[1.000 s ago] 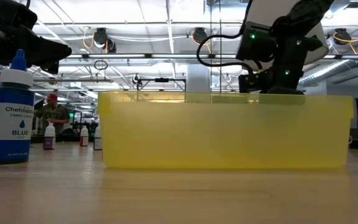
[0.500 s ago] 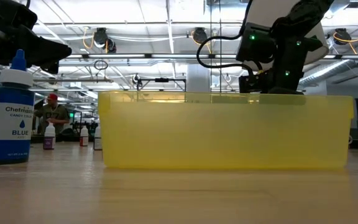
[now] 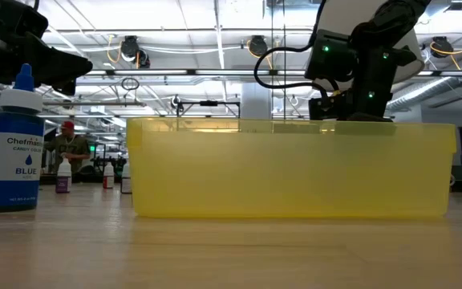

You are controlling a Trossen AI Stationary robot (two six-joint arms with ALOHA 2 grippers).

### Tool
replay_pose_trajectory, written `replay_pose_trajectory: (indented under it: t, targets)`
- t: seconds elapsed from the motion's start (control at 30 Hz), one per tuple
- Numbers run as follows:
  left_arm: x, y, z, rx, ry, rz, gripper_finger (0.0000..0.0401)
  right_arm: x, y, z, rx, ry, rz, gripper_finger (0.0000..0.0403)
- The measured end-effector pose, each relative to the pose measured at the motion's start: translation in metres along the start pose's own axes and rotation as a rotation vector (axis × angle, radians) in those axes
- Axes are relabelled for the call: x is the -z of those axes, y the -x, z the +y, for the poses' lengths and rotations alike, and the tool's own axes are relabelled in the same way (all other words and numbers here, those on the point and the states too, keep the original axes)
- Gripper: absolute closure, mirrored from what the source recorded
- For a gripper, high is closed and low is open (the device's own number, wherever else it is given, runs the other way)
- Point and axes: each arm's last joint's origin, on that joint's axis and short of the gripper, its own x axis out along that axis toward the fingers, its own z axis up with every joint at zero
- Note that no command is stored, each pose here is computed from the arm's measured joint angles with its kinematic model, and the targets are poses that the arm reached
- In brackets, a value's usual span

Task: Pick & Place food coloring
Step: Put the small orange food coloring bottle into the yellow bin

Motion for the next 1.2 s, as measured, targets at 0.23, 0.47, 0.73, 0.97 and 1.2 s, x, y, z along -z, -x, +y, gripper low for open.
replay_pose_trajectory:
  t: [0.23, 0.47, 0.73, 0.97, 1.2]
  targets:
    - [0.000, 0.000, 0.000, 0.000, 0.000, 0.000, 0.0350, 0.000, 0.000, 0.000, -0.001, 0.000, 0.000, 0.0290]
    - [0.000, 0.000, 0.000, 0.000, 0.000, 0.000, 0.0350, -0.001, 0.000, 0.000, -0.002, 0.000, -0.006, 0.0342]
    - [0.000, 0.000, 0.000, 0.000, 0.000, 0.000, 0.0350, -0.001, 0.000, 0.000, -0.002, 0.008, -0.010, 0.0350]
    - [0.000, 0.000, 0.000, 0.000, 0.000, 0.000, 0.0350, -0.003, 0.010, -0.001, -0.009, 0.004, -0.051, 0.0353]
    - [0.000, 0.000, 0.000, 0.000, 0.000, 0.000, 0.0350, -0.004, 0.033, -0.002, -0.017, -0.005, -0.135, 0.0354]
